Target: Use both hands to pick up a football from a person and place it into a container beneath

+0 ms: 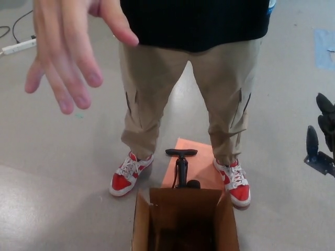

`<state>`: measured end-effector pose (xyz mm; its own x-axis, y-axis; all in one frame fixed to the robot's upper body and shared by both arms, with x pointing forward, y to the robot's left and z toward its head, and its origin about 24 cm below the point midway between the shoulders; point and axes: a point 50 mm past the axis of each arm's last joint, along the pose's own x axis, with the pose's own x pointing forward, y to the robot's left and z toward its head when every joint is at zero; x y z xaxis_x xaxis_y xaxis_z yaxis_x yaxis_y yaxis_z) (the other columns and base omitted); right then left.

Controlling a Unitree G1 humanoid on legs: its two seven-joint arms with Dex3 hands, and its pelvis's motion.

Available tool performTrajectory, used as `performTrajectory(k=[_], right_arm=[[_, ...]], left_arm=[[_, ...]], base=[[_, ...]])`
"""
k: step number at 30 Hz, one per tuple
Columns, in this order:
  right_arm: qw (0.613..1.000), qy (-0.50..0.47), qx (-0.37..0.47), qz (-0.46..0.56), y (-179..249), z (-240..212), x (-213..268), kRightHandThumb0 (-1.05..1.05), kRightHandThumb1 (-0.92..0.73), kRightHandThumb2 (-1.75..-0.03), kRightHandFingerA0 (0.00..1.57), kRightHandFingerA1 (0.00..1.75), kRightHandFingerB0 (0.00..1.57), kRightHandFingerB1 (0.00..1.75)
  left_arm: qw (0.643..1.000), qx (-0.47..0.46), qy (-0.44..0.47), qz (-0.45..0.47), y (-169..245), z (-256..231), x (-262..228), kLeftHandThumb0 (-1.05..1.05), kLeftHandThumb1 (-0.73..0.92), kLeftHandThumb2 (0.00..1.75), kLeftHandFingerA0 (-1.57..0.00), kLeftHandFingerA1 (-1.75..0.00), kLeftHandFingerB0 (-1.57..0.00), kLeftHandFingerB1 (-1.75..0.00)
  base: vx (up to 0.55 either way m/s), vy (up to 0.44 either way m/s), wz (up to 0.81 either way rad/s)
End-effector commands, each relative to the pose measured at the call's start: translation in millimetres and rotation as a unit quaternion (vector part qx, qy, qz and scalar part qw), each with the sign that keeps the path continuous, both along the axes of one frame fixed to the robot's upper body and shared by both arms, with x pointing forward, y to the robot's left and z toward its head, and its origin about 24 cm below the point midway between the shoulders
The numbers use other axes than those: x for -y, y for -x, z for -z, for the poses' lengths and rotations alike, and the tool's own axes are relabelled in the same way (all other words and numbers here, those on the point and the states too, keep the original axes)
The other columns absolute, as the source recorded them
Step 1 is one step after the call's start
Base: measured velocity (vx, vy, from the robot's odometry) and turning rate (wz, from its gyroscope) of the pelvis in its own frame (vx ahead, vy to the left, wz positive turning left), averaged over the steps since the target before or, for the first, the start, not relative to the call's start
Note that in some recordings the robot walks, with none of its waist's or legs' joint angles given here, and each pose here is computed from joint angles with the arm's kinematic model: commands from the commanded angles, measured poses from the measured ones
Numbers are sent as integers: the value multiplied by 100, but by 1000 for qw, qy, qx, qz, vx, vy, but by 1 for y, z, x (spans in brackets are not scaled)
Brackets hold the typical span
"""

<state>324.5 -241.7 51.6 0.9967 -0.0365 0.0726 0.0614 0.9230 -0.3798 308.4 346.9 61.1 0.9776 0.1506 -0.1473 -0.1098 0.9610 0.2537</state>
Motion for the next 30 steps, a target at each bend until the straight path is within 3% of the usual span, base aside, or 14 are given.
performTrajectory(k=[1, 6, 8, 9, 12, 14, 19, 20, 23, 24, 28, 29, 30], right_arm=[[1000, 4, 5, -14, 7, 5, -10, -81, -79, -110, 6, 25, 6, 17], [998, -28, -54, -3, 26, 43, -23, -77, -79, -106, 5, 23, 6, 19], [996, -25, -84, 3, 34, 58, -22, -77, -79, -106, 6, 27, 6, 20], [993, -21, -118, 10, 36, 71, -22, -73, -76, -106, 2, 36, 7, 23], [982, 45, -186, -2, 42, 93, -21, -74, -79, -106, 6, 37, 6, 23], [977, 63, -205, 6, 40, 94, -14, -73, -77, -104, 6, 36, 6, 24], [965, 52, -255, 34, 42, 105, -9, -66, -76, -106, 4, 41, 2, 26], [961, 62, -267, 38, 45, 109, -9, -71, -77, -105, 9, 43, 1, 25], [954, 90, -284, 45, 49, 113, -5, -72, -78, -106, 9, 43, 1, 24], [950, 107, -292, 45, 51, 116, -4, -68, -77, -107, 5, 42, 1, 25], [946, 121, -297, 52, 54, 117, 1, -67, -77, -106, 4, 40, 2, 24], [946, 122, -296, 52, 54, 117, 1, -67, -77, -106, 4, 40, 2, 24], [946, 122, -295, 52, 53, 116, 1, -66, -77, -106, 4, 40, 1, 24]], left_arm=[[999, -7, 4, 36, 15, 21, 7, -91, 77, 112, 0, -12, 0, -14], [997, -51, 35, 39, 42, 64, 22, -90, 80, 113, 0, -9, 0, -10], [996, -68, 52, 29, 57, 82, 27, -89, 80, 112, 0, -9, 0, -9], [995, -81, 58, 10, 65, 92, 27, -81, 72, 110, 0, -18, 0, -18], [990, -136, 21, -7, 81, 106, 21, -91, 83, 112, -7, -13, -7, -12], [989, -145, -16, 2, 77, 104, 21, -83, 78, 110, -7, -22, -7, -22], [987, -148, -60, 8, 67, 93, 15, -85, 79, 111, -8, -22, -8, -23], [985, -154, -71, 12, 65, 92, 15, -85, 78, 87, -10, -26, -8, -23], [983, -164, -84, 16, 62, 92, 17, -85, 78, 87, -10, -27, -7, -23], [981, -174, -89, 15, 62, 94, 17, -79, 92, 72, -12, -25, -9, -22], [980, -178, -92, 11, 60, 94, 17, -78, 92, 70, -14, -27, -10, -22], [980, -177, -92, 11, 60, 94, 17, -78, 92, 70, -14, -27, -10, -22], [980, -178, -92, 10, 59, 93, 17, -75, 72, 109, -5, -41, -4, -32]], base=[[0, 0, 0], [0, 0, 0], [0, 0, 0], [0, 0, 0], [0, 0, 0], [0, 0, 0], [0, 0, 0], [0, 0, 0], [0, 0, 0], [0, 0, 0], [0, 0, 0], [0, 0, 0], [0, 0, 0]])
